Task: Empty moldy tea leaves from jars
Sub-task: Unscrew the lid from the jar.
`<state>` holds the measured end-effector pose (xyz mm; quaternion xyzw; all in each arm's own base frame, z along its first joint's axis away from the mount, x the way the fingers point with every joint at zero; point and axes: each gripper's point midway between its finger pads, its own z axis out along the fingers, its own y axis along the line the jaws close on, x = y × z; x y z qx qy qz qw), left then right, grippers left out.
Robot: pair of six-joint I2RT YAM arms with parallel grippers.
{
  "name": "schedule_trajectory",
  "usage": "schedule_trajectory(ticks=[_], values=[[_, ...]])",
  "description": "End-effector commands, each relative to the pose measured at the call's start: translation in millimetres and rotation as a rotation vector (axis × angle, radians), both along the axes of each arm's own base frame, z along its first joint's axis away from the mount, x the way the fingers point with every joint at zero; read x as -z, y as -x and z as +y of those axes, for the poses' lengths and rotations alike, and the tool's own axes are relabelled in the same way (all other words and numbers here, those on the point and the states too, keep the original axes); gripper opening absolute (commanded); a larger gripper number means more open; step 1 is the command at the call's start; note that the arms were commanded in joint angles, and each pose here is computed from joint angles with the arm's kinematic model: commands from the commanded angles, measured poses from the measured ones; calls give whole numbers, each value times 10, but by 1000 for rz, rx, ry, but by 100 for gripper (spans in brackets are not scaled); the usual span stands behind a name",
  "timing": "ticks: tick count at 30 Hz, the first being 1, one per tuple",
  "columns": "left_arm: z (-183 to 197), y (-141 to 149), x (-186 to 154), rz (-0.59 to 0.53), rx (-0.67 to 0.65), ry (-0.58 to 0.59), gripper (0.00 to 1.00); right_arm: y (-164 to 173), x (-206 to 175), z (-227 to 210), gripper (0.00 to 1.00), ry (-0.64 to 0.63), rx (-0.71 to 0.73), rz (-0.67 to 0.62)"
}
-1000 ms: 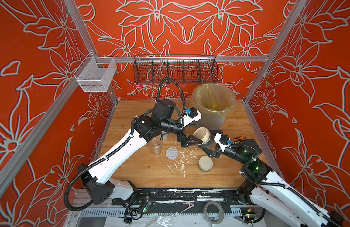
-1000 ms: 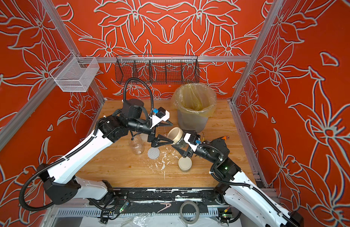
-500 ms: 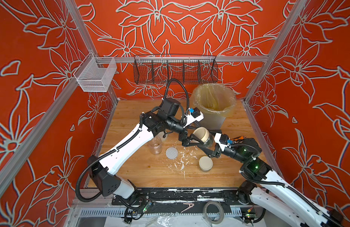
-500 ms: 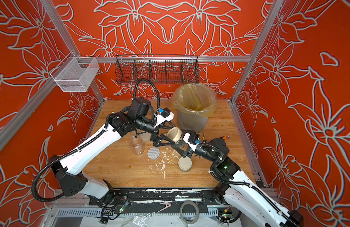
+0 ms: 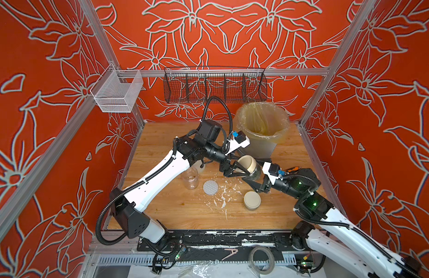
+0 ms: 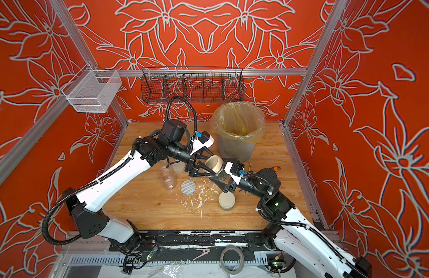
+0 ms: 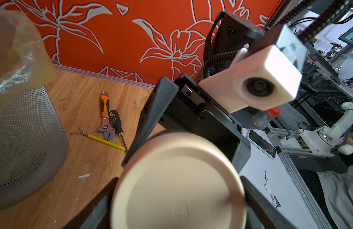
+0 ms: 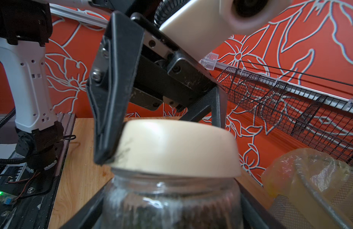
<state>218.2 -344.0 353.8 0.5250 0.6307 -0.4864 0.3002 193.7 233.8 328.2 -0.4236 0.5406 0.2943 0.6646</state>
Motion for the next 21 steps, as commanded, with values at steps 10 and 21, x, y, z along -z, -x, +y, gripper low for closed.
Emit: schedule_trajectory(ticks=[10, 21], values=[[-11, -531, -69, 423, -440, -66, 50, -462, -194, -227, 27, 150, 303, -287], [198, -799, 114, 682, -793, -125, 47, -620, -188, -241, 27, 186, 373, -347]])
